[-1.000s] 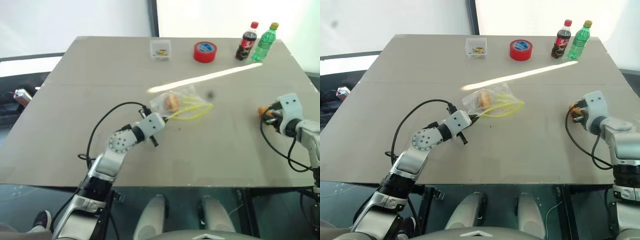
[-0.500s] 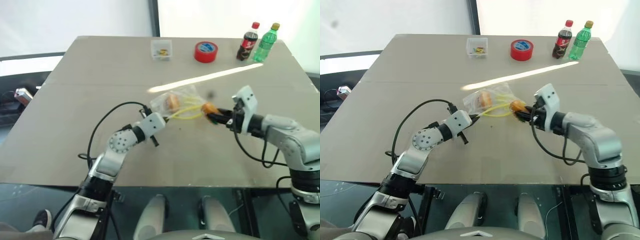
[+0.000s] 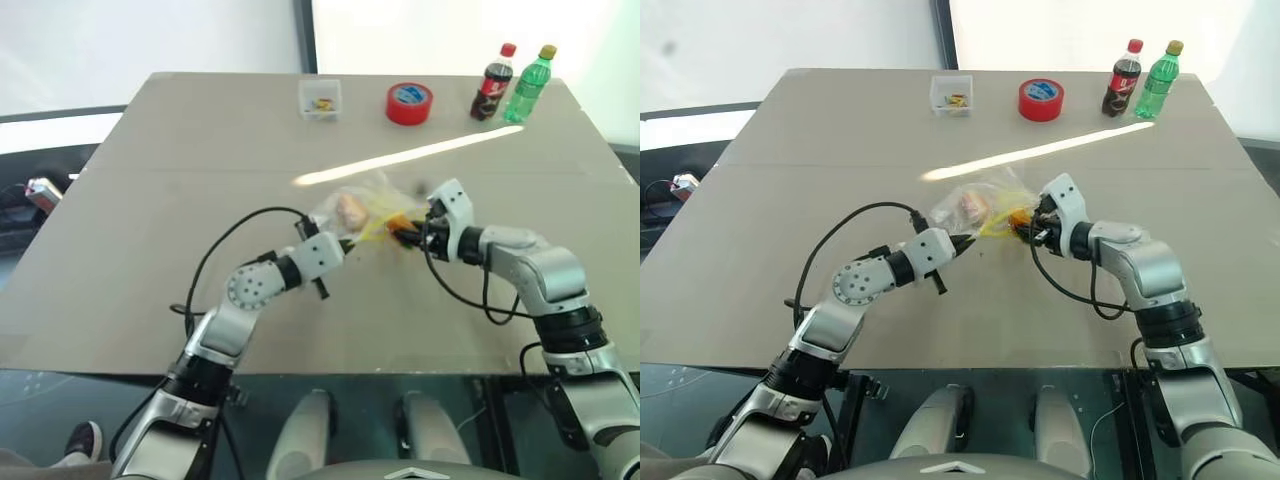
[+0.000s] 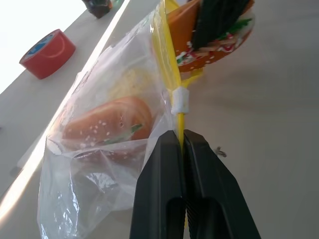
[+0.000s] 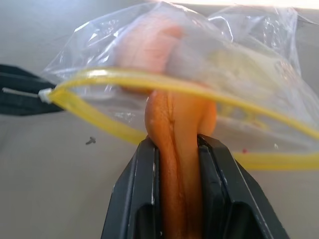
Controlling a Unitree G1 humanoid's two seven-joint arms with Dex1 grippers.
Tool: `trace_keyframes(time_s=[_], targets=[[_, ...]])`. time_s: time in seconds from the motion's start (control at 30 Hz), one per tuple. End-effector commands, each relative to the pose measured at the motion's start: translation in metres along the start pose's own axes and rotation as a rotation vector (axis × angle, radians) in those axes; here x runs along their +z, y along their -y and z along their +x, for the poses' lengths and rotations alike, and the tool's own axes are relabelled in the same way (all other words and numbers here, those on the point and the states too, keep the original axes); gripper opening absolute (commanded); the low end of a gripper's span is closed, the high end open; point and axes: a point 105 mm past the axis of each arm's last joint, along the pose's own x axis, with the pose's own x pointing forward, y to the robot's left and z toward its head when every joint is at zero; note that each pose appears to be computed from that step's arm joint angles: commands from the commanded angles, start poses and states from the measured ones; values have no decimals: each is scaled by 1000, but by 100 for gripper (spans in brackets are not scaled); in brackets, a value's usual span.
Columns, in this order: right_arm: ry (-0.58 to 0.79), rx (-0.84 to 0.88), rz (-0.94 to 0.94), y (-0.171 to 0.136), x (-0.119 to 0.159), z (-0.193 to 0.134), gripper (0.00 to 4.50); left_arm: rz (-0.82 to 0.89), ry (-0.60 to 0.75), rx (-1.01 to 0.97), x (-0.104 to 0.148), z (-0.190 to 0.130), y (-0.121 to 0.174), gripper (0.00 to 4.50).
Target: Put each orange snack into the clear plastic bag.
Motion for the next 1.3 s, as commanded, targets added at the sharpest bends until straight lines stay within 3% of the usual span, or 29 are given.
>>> trace_keyframes(time_s=[0.03,0.17,0.33,0.47,0.6,0.63,0.7,0.93,1.03,1.17,1.3], targets=[[46,4,-40,0,18,-3,87,76,41,-6,13,-4,-4,0],[47,-39,-9,8,18,-1,87,99,62,-28,15,-4,-2,0],[147,-179,94,27,28,20,87,96,86,-46,18,-1,2,0],[151,-171,-1,18,30,35,87,89,86,-35,17,1,1,0],[123,-89,-94,3,21,37,200,60,82,6,16,1,-4,0],[119,-72,-108,0,19,35,274,49,84,10,16,1,-4,0],[115,-26,-125,-5,18,26,341,35,85,15,16,0,-3,0],[124,68,-170,-12,24,-26,341,15,71,33,13,-2,-2,0],[63,118,-272,-14,14,-50,341,10,69,41,13,-2,-3,0],[-143,-43,-459,26,-7,-63,341,8,66,36,11,-2,-3,0],[-173,-203,-603,58,0,-53,341,3,68,35,11,-1,-3,0]])
